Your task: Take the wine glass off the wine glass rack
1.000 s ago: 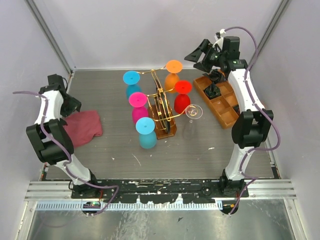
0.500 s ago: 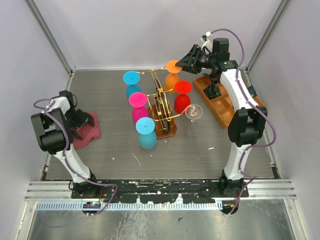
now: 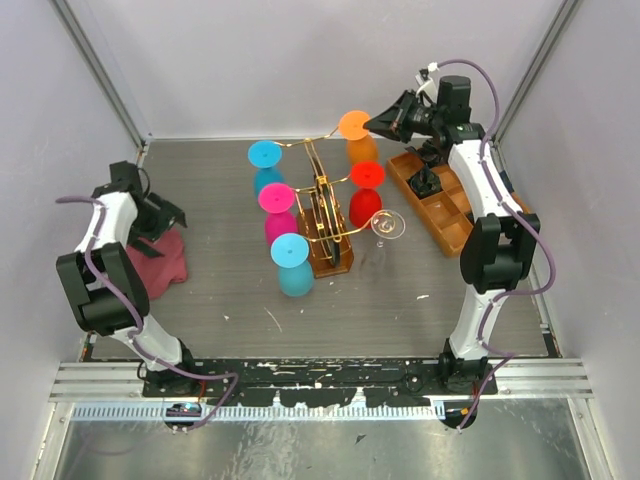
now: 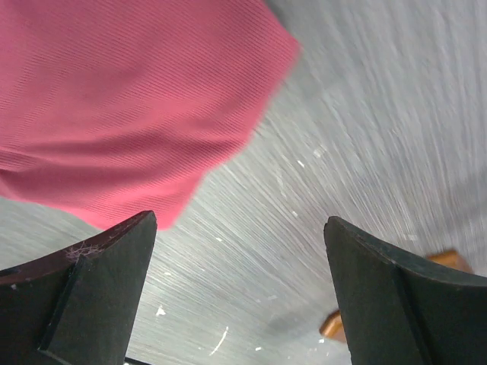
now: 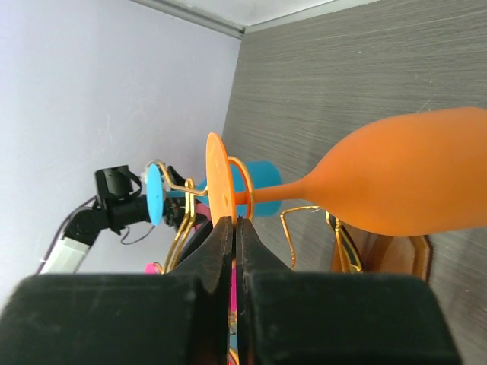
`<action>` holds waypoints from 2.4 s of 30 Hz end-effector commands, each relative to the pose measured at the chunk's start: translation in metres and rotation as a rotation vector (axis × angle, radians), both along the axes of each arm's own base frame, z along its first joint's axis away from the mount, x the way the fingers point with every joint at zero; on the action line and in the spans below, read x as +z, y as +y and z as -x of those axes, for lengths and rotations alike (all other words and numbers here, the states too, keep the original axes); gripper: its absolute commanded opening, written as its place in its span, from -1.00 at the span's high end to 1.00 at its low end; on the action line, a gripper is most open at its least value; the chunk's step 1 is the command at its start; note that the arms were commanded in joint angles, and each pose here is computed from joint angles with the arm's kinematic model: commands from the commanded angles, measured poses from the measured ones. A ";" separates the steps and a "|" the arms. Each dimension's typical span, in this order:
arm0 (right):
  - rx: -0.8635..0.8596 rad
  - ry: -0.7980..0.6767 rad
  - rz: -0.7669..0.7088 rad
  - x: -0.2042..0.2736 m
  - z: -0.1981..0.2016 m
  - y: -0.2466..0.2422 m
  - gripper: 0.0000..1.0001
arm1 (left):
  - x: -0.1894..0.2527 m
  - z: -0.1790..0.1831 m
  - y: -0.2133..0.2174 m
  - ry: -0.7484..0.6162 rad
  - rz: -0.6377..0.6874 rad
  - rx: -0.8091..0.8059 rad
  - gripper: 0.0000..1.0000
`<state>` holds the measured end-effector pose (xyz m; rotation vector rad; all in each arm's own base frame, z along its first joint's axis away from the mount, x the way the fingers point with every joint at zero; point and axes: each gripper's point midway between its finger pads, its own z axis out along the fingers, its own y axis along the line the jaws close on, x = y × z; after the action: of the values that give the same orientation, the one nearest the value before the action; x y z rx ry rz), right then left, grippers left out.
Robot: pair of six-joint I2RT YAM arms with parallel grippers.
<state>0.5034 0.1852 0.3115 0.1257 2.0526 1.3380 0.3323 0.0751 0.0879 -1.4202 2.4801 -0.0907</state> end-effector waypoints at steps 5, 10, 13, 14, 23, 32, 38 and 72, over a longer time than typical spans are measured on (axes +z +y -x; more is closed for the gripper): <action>0.113 -0.125 -0.171 0.076 0.033 0.012 0.98 | 0.032 -0.033 -0.045 -0.142 0.072 -0.127 -0.98; 0.139 -0.140 -0.178 0.081 0.027 0.032 0.98 | 0.025 -0.032 -0.057 -0.139 0.134 -0.144 -0.99; 0.162 -0.164 -0.180 0.087 0.019 0.046 0.98 | 0.021 -0.034 -0.057 -0.156 0.132 -0.152 -0.99; 0.172 -0.161 -0.182 0.088 0.018 0.052 0.98 | 0.020 -0.034 -0.057 -0.157 0.136 -0.155 -0.99; 0.240 -0.105 -0.143 0.073 0.052 0.073 0.98 | 0.011 -0.032 -0.062 -0.144 0.162 -0.180 -0.99; 0.111 -0.040 0.003 0.039 0.080 0.022 0.98 | 0.007 -0.034 -0.068 -0.148 0.199 -0.186 -0.99; -0.103 -0.100 0.066 0.065 0.071 -0.055 0.98 | 0.006 -0.034 -0.070 -0.153 0.206 -0.185 -0.99; -1.066 0.867 1.885 -0.188 0.261 -0.343 0.99 | 0.011 -0.015 -0.096 -0.176 0.341 -0.189 -0.99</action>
<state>0.2389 -0.1462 0.1147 0.7793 2.4607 -1.4161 0.3497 -0.0135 0.0868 -1.2609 2.5469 -0.6038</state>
